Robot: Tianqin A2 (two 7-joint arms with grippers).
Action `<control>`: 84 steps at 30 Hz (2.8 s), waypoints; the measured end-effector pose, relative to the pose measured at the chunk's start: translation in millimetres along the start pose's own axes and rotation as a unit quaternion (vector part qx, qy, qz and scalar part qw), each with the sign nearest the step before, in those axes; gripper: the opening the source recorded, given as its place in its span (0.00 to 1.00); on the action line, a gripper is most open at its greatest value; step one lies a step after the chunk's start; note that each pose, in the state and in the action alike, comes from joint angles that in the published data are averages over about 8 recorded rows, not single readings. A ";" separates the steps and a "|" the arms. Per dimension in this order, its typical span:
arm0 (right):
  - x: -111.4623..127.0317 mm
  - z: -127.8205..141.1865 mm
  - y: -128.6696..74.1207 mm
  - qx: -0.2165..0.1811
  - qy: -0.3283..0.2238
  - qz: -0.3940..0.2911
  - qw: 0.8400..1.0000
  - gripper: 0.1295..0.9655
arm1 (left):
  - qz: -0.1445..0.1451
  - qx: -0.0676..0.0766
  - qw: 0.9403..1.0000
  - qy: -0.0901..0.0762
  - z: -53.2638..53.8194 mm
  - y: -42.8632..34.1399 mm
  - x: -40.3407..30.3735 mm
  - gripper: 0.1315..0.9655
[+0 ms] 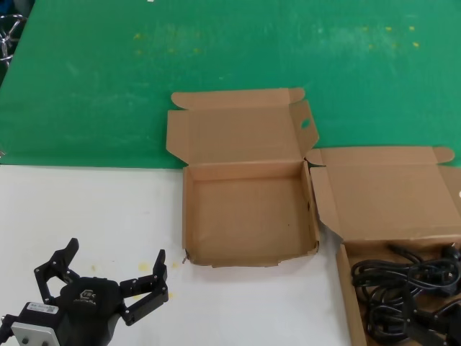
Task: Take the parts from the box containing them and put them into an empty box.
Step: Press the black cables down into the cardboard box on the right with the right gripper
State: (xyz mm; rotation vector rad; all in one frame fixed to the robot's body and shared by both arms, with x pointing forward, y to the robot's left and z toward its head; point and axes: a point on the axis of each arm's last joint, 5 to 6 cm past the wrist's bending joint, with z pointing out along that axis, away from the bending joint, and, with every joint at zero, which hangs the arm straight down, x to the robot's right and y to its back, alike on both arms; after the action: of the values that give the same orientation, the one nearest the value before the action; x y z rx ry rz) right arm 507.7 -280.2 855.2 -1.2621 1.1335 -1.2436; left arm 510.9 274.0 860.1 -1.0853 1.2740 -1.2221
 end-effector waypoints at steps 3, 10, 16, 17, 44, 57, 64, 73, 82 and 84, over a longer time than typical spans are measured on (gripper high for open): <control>0.0 0.0 0.0 0.000 0.000 0.000 1.000 1.00 | 0.000 0.000 1.000 0.000 0.0 0.0 0.0 1.00; 0.0 0.0 0.0 0.000 0.000 0.000 1.000 1.00 | 0.000 0.000 1.000 0.000 0.0 0.0 0.0 1.00; 0.0 0.0 0.0 0.000 0.000 0.000 1.000 1.00 | 0.000 0.000 1.000 0.000 0.0 0.0 0.0 1.00; 0.0 0.0 0.0 0.000 0.000 0.000 1.000 1.00 | 0.000 0.000 1.000 0.000 0.0 0.0 0.0 1.00; -1.5 -1.8 0.7 0.000 0.002 0.003 1.000 1.00 | 0.000 0.000 1.000 0.000 0.0 0.0 0.0 0.74; -2.7 -8.0 -0.1 -0.001 -0.013 -0.002 1.000 1.00 | 0.000 0.000 1.000 0.000 0.0 0.0 0.0 0.41; 14.4 -6.9 -19.1 0.001 -0.073 -0.083 0.994 1.00 | 0.000 0.000 1.000 0.000 0.0 0.0 0.0 0.31; 57.5 -5.1 -74.3 -0.022 -0.207 -0.237 0.949 1.00 | 0.000 0.000 1.000 0.000 0.0 0.0 0.0 0.13; 73.0 7.3 -125.0 -0.096 -0.274 -0.355 0.889 1.00 | 0.000 0.000 1.000 0.000 0.0 0.0 0.0 0.03; 74.5 12.5 -133.5 -0.106 -0.284 -0.377 0.875 1.00 | 0.000 0.000 1.000 0.000 0.0 0.0 0.0 0.02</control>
State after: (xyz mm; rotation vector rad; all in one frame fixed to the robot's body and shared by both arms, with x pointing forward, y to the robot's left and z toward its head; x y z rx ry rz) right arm 519.9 -344.7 993.8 -2.1861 0.3328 -1.1547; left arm 510.9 274.0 860.1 -1.0853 1.2741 -1.2221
